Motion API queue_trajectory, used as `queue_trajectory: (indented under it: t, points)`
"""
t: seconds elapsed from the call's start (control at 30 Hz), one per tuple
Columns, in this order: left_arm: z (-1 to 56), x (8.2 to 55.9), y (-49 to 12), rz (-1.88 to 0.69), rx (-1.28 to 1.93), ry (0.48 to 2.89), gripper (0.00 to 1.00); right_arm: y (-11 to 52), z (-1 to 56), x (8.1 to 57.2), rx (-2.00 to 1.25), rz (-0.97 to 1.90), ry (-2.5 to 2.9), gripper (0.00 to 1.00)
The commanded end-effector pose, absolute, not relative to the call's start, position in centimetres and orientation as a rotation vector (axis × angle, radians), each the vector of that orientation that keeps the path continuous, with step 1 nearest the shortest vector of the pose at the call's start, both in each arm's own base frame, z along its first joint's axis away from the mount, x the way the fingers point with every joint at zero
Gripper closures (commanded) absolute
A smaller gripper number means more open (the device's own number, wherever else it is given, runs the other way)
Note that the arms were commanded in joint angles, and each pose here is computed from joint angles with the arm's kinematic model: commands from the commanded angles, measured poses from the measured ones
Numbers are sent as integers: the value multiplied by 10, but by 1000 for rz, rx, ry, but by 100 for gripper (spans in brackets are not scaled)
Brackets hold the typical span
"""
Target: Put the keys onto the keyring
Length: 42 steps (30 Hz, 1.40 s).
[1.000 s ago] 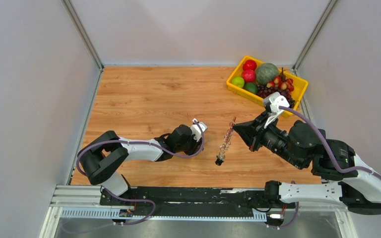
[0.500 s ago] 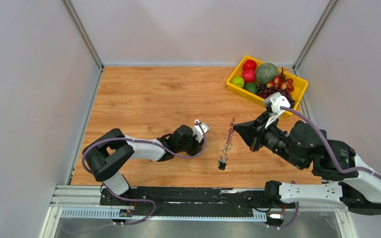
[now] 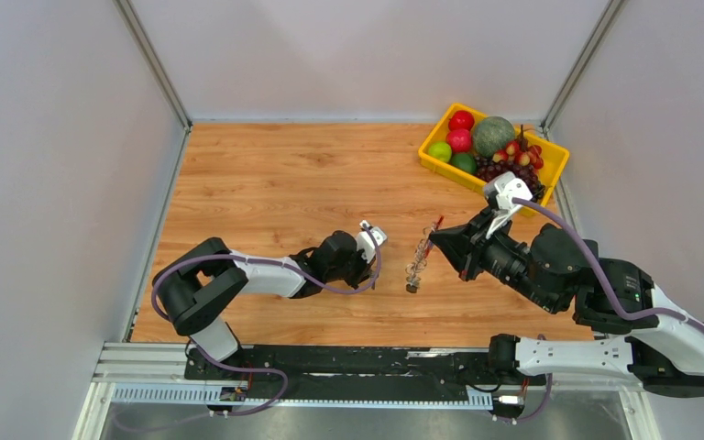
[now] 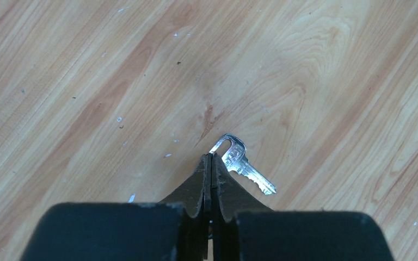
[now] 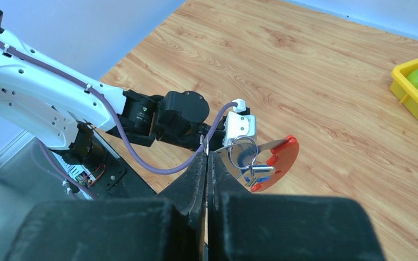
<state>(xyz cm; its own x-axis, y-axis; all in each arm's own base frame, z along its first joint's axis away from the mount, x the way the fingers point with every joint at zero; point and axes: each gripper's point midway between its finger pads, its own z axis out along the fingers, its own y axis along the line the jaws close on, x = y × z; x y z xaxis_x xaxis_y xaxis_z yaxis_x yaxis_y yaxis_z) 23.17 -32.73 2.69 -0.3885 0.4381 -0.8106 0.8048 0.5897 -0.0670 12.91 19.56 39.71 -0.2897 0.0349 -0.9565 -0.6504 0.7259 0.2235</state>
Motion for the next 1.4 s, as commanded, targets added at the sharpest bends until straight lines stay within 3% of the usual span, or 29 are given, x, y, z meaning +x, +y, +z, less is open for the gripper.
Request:
queue_trajectory:
  t: [0.0,0.47,1.0,1.37]
  points:
    - [48,238,-334,-618,964,1949,100,200,413,127,-471,780,1704,100]
    - [175,206,-330,-843,912,1694,100,215,420,112,-629,832,1665,100]
    - [291,133,-322,-1212,989,1403,100,229,422,102,-789,839,1615,100]
    - [353,113,-299,-1195,1012,1263,100,244,407,109,-885,750,1600,100]
